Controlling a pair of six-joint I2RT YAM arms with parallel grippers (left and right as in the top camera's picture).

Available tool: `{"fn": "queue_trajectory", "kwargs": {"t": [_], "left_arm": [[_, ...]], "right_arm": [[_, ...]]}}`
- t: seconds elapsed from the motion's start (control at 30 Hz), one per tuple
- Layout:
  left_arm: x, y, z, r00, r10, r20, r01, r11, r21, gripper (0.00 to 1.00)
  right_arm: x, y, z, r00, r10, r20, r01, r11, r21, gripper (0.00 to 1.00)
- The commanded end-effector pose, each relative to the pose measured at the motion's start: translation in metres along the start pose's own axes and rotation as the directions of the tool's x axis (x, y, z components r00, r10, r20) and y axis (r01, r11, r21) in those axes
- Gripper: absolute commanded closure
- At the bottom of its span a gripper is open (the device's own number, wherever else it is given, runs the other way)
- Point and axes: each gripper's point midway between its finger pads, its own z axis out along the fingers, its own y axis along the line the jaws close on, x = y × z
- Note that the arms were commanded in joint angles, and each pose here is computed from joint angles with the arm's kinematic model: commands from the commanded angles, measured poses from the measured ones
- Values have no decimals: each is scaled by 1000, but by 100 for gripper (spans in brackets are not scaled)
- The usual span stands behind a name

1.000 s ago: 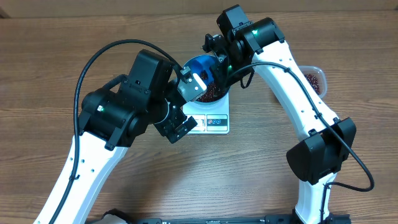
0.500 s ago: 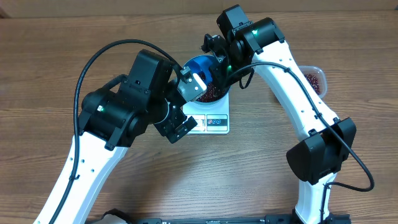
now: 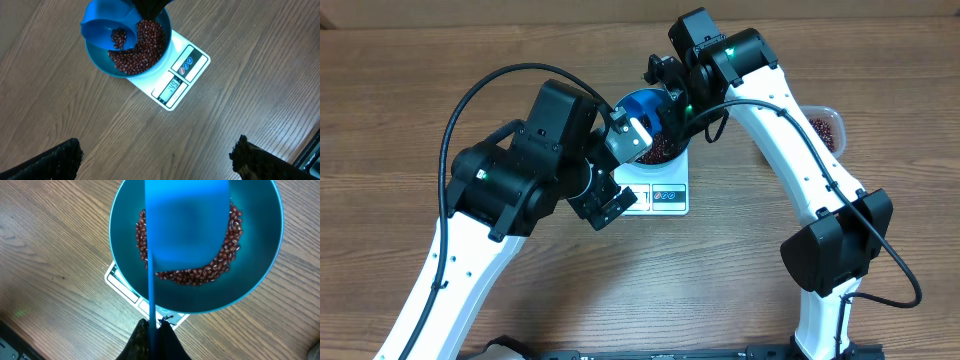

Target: Scoop item into bowl and weigh 150g on scale

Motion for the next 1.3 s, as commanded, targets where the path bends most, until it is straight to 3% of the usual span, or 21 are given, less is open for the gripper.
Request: {"fn": "queue_trajectory", "kwargs": {"t": [0.0,0.17,0.93,1.27], "left_arm": [[-4,3,-7,1000,-1,22,1,1000,-16,1],[-4,3,-7,1000,-1,22,1,1000,-16,0],[-4,3,-7,1000,-1,22,1,1000,-16,0],[-4,3,-7,1000,-1,22,1,1000,-16,1]], "right_arm": [[-11,4,-31,996,-20,87,19,1000,15,96],[-10,-6,-31,997,-19,79,13,997,76,96],[-7,-7,-31,998,-2,69,-3,998,70,96],[-6,-18,-32,998,11,67,-20,991,132,96]]}}
